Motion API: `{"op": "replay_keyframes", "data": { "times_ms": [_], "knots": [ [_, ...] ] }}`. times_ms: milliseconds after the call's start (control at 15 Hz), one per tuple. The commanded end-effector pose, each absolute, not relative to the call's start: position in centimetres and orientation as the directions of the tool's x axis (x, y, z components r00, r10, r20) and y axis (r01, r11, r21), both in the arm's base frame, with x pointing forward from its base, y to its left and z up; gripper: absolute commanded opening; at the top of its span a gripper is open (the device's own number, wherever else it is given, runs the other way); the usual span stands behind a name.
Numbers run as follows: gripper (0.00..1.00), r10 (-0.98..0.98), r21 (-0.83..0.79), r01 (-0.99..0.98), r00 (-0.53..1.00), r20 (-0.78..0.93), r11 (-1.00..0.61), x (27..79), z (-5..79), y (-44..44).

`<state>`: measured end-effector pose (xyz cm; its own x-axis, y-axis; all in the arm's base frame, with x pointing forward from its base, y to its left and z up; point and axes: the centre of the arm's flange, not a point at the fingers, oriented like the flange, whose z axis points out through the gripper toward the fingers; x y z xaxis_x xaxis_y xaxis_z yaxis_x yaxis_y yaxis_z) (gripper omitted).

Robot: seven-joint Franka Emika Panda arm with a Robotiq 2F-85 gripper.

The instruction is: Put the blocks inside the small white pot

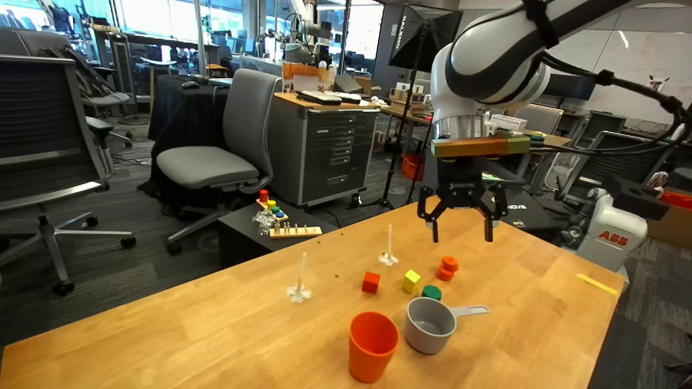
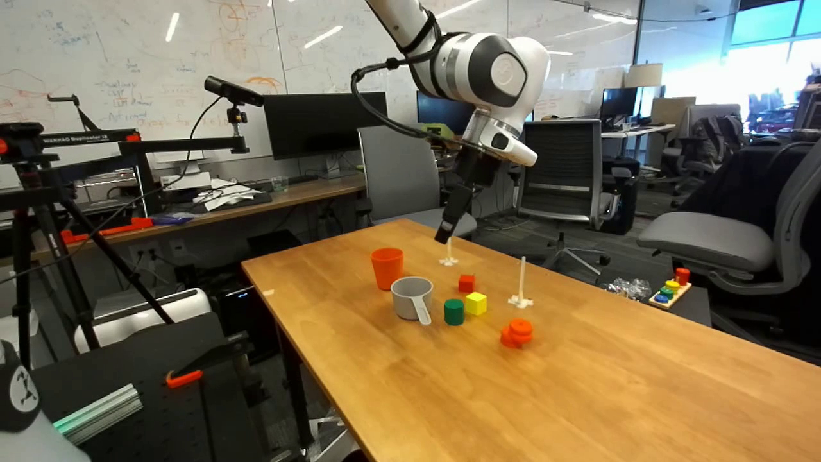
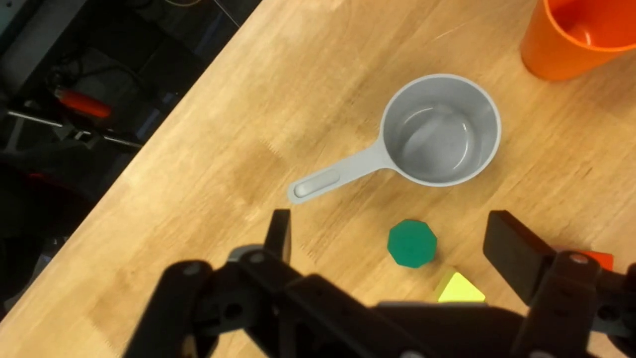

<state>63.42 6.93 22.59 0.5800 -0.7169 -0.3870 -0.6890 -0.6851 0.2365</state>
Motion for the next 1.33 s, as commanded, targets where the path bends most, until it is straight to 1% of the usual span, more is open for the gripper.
{"op": "replay_keyframes", "data": {
  "times_ms": [0,333,667,933,1267],
  "knots": [
    [1.0,-0.713,0.218,-0.696,0.576,-0.4,-0.685,63.8,22.2,6.6],
    [1.0,-0.742,0.26,-0.715,0.519,-0.424,-0.648,66.1,17.8,5.9],
    [1.0,-0.771,0.322,-0.718,0.469,-0.432,-0.617,66.4,12.6,4.8],
    [1.0,-0.784,0.341,-0.724,0.445,-0.432,-0.6,66.5,9.8,4.2],
    [1.0,-0.776,0.291,-0.736,0.485,-0.403,-0.611,68.0,10.1,5.2]
  ]
}}
